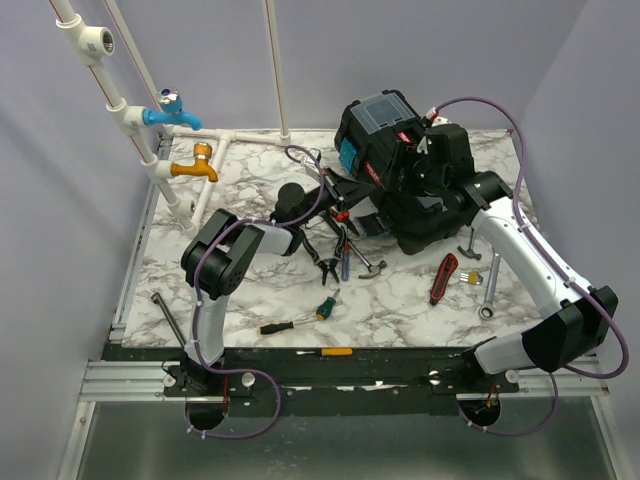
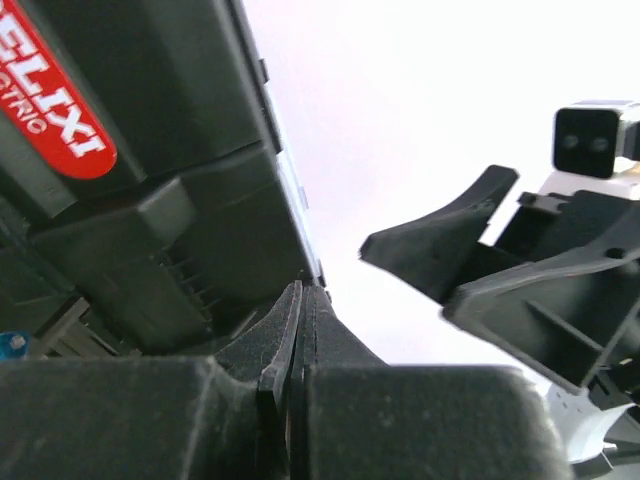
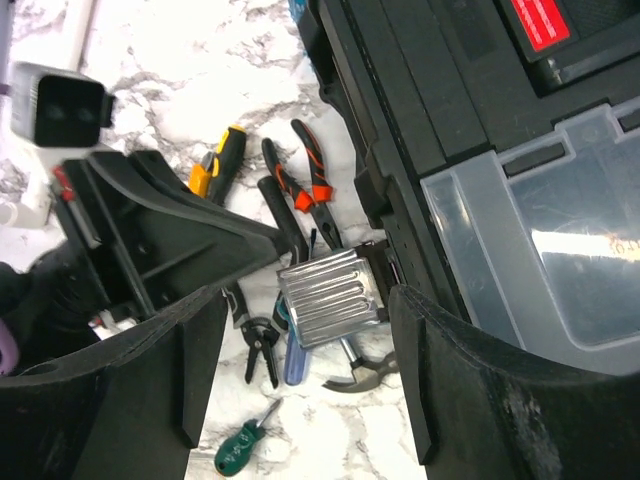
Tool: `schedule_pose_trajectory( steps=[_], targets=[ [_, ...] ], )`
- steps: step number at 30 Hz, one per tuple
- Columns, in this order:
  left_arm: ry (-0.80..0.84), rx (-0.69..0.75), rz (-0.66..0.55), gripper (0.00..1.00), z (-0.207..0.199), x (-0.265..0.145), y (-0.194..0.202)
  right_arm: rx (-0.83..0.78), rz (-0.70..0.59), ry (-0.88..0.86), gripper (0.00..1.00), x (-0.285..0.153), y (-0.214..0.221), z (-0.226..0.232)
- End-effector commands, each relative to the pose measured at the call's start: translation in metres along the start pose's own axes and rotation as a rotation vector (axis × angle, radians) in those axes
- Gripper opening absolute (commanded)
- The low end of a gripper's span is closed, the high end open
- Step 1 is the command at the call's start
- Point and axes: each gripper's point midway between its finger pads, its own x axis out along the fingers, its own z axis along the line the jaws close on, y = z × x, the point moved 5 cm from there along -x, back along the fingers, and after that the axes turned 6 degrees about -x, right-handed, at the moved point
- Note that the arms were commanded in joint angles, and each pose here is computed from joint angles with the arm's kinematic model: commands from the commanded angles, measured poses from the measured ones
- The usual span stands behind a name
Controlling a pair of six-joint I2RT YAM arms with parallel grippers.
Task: Pack the tool kit
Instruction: Open the toolbox at the center of the board.
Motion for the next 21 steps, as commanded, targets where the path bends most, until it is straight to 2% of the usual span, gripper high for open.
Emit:
schedule_pose_trajectory(
  steps=[1, 5, 8, 11, 13, 16, 18, 19, 20, 21],
  targets=[
    [0.052, 0.024, 0.044, 0.0, -0.016, -0.002, 0.002, -0.04, 0.067, 0.025, 0.73, -0.007, 0.01, -0.007],
    [-0.021, 0.087, 0.019, 0.0, -0.014, -0.013, 0.004, -0.085, 0.155, 0.031, 0.74, -0.004, 0.028, -0.012],
    [-0.121, 0.163, -0.028, 0.0, -0.018, -0.026, 0.001, -0.098, 0.165, 0.022, 0.74, -0.004, 0.032, -0.013],
    [-0.346, 0.226, -0.079, 0.0, -0.012, -0.036, -0.01, -0.113, 0.149, 0.045, 0.75, -0.005, 0.029, -0.016],
    [-0.473, 0.29, -0.11, 0.04, -0.015, -0.043, -0.018, -0.123, 0.116, 0.09, 0.82, -0.004, 0.02, -0.02],
    [-0.592, 0.319, -0.121, 0.21, -0.019, -0.045, -0.033, -0.139, 0.059, 0.128, 0.85, -0.002, 0.0, -0.021],
    [-0.63, 0.295, -0.109, 0.44, -0.017, -0.045, -0.045, -0.149, 0.025, 0.159, 0.89, 0.003, -0.015, -0.021],
    [-0.634, 0.278, -0.104, 0.6, -0.015, -0.045, -0.052, -0.155, 0.011, 0.175, 0.93, 0.006, -0.023, -0.021],
    [-0.637, 0.263, -0.095, 0.72, -0.016, -0.045, -0.058, -0.16, 0.005, 0.191, 0.99, 0.011, -0.028, -0.022],
    [-0.659, 0.251, -0.095, 0.85, -0.012, -0.046, -0.064, -0.167, -0.005, 0.218, 1.0, 0.016, -0.034, -0.023]
  ],
)
